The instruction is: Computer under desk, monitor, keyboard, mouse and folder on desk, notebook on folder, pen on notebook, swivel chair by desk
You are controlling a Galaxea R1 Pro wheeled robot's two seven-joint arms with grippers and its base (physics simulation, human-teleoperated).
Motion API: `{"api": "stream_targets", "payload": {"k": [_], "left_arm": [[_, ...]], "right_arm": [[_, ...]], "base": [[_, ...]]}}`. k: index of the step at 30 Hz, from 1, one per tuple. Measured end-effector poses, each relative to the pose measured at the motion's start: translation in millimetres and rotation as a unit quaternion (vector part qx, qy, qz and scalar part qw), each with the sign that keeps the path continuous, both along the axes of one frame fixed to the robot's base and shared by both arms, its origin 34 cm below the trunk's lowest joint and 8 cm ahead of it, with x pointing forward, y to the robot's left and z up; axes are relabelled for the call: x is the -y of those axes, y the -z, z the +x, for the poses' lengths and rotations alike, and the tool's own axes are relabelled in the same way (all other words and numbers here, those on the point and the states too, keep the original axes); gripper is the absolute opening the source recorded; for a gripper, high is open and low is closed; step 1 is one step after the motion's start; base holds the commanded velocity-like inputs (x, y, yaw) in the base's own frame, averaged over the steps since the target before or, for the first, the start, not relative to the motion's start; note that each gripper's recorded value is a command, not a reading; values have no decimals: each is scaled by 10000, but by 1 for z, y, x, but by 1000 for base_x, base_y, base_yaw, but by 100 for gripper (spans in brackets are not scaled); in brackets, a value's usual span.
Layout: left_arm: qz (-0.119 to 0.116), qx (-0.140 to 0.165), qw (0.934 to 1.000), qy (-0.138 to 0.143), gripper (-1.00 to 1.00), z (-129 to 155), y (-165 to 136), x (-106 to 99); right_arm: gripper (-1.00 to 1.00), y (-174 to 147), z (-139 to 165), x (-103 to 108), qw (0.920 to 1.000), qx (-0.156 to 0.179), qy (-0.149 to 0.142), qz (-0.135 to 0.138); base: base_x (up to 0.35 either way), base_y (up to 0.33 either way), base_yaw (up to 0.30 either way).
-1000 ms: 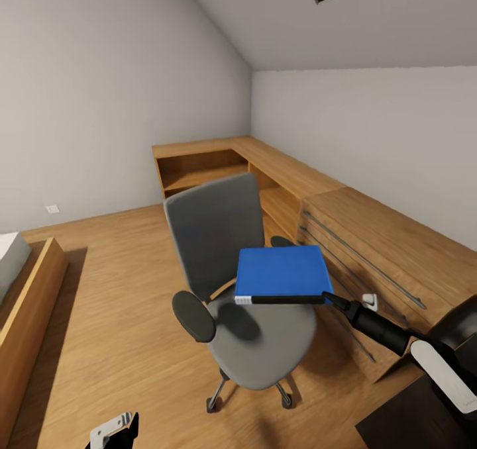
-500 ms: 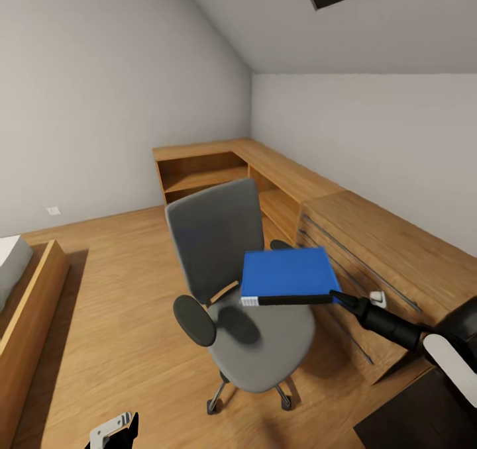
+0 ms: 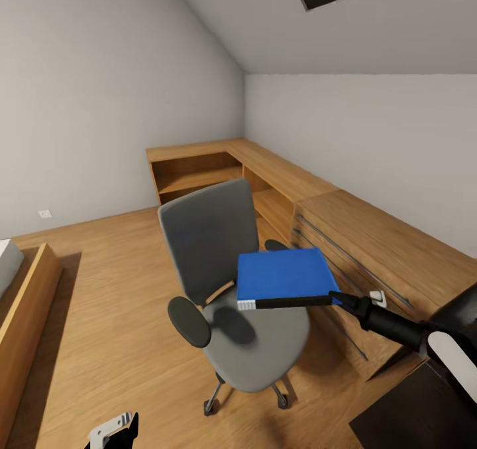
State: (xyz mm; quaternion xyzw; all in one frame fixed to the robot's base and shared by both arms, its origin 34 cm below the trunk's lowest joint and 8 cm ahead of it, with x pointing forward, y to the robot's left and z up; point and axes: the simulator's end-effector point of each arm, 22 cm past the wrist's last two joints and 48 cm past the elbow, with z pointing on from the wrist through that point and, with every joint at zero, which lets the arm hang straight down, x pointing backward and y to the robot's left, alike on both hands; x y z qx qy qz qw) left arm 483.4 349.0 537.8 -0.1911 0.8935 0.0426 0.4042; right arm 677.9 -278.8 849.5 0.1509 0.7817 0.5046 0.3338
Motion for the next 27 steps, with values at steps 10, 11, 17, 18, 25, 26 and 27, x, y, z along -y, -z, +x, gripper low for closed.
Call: {"api": "stream_targets", "payload": {"k": [10,11,17,18,25,26,27], "left_arm": [[-3,-9,10000,-8,100,0,1,0],[-3,-9,10000,-8,100,0,1,0],[18,-13,10000,-16,100,-1,0,-3],[25,-14,10000,-18,100,-1,0,-4],[111,-25,9999,-34,100,-2,-10,-16],[112,-26,9999,-30,100,-2,-11,-16],[112,-27,9999,-30,100,-2,-13,-16]], "right_arm": [[-100,1,-2,-1,9999,-75,-43,61],[-100,1,-2,-1,9999,-77,-42,60],[-100,3,-1,1,10000,-71,-11,38],[-100,3,-1,2,10000,-79,-2,36],[-100,-1,1,8,9999,-76,115,47],[-100,-4,2,9,9999,-34,154,42],[-100,-7,4,11,9998,-7,181,34]], "base": [[-74,0,-212],[-269,0,-55],[-258,-7,-18],[-105,-8,-2],[-12,-1,-180],[0,0,-251],[0,0,-243]]}}
